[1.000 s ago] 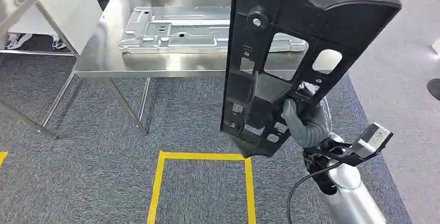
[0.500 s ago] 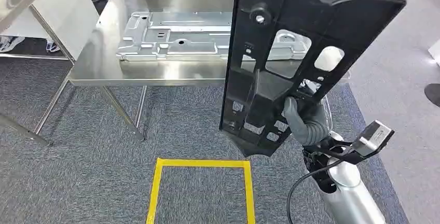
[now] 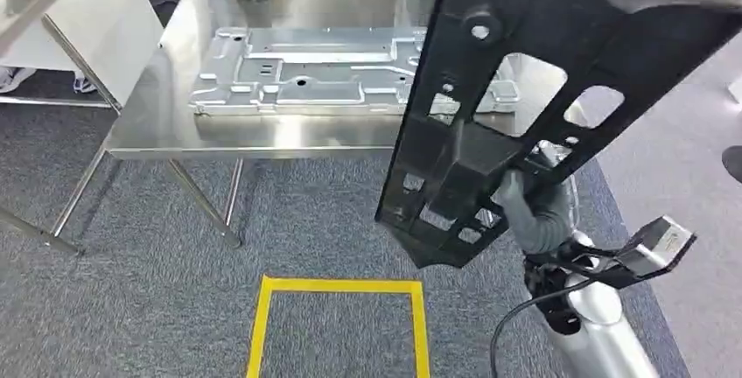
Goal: Take the parts from the cabinet and place them on the table.
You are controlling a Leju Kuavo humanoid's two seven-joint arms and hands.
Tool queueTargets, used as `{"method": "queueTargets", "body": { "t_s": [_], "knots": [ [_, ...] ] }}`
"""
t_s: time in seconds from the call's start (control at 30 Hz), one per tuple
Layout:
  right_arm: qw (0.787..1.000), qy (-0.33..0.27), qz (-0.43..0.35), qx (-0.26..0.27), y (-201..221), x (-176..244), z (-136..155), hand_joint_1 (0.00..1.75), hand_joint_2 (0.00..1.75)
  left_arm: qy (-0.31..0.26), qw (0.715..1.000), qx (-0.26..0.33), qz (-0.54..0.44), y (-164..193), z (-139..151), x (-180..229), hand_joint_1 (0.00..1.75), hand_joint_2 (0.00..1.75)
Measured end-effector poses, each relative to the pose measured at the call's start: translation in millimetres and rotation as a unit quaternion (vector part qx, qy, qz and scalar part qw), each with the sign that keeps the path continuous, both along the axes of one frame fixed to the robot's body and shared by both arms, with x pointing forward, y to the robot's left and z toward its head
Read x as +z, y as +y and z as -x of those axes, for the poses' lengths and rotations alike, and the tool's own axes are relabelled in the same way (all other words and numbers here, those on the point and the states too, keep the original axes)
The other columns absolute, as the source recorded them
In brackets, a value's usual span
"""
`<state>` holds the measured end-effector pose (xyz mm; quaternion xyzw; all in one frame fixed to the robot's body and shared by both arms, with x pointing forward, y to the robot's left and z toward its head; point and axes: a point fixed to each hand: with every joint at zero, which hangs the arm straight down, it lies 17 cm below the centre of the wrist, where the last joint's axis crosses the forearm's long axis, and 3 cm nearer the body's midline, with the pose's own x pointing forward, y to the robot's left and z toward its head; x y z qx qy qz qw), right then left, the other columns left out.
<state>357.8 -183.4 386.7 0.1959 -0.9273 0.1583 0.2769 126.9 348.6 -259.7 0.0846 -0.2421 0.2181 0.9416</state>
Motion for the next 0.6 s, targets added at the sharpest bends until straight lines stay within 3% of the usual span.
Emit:
{"method": "queueTargets", "body": {
  "t_s": [0.6],
  "knots": [
    [1.0,-0.015,-0.004,0.01,-13.0,19.5,-1.6,1.75,1.75,-0.001,1.0,0.007,-0.005,3.1,5.4,-0.2,0.0,1.75]
  ]
}}
